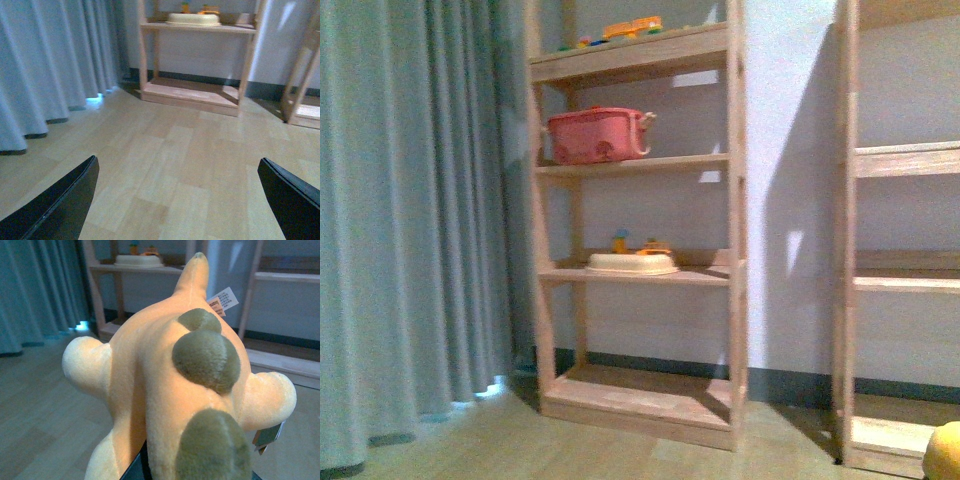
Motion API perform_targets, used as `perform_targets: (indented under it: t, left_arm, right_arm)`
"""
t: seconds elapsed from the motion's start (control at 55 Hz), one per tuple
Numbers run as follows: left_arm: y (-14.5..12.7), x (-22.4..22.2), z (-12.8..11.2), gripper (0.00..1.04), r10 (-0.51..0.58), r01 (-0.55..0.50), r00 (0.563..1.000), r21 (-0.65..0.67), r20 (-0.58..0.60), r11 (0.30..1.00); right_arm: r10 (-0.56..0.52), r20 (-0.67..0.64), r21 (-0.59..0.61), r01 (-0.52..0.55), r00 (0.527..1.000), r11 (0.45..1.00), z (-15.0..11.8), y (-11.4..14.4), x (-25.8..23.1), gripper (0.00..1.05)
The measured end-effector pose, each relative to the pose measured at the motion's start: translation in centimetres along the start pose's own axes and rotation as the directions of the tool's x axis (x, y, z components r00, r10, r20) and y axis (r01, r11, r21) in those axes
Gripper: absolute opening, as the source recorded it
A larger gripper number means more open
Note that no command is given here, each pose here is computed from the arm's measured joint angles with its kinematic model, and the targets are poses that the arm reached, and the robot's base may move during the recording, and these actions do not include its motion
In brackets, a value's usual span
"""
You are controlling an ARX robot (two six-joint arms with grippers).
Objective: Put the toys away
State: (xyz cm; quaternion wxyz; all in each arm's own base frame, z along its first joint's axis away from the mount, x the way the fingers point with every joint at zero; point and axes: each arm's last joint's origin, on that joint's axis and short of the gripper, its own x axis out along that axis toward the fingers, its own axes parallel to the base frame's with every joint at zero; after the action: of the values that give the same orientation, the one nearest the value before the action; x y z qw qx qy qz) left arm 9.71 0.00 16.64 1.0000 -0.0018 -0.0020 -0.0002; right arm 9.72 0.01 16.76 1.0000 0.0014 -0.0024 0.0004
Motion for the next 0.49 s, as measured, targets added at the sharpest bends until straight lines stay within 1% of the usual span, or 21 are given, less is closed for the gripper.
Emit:
perform_targets:
  t: [0.218, 0.327, 0.491]
  left_arm:
    - [0.02, 0.00, 0.00, 0.98, 0.005, -0.005, 1.000, 0.000, 0.000, 1.000]
    - [-0.04, 0.01, 0.00, 0.98, -0.009, 0.009, 1.000, 0.000, 0.000, 1.000]
    - [-0.02, 0.01, 0.00, 0.98, -0.001, 0.001, 1.000, 0.000, 0.000, 1.000]
  right_arm:
    - [0.001, 0.000, 0.000, -0.001, 1.000, 1.000, 0.00, 0.00, 0.00, 0.07]
    - [-0.016, 0.001, 0.000, 0.016, 1.000, 1.000, 0.01, -0.06, -0.01, 0.07]
    - [-0.001, 0.001, 0.000, 0.001, 1.000, 1.000, 0.01, -0.02, -0.01, 0.07]
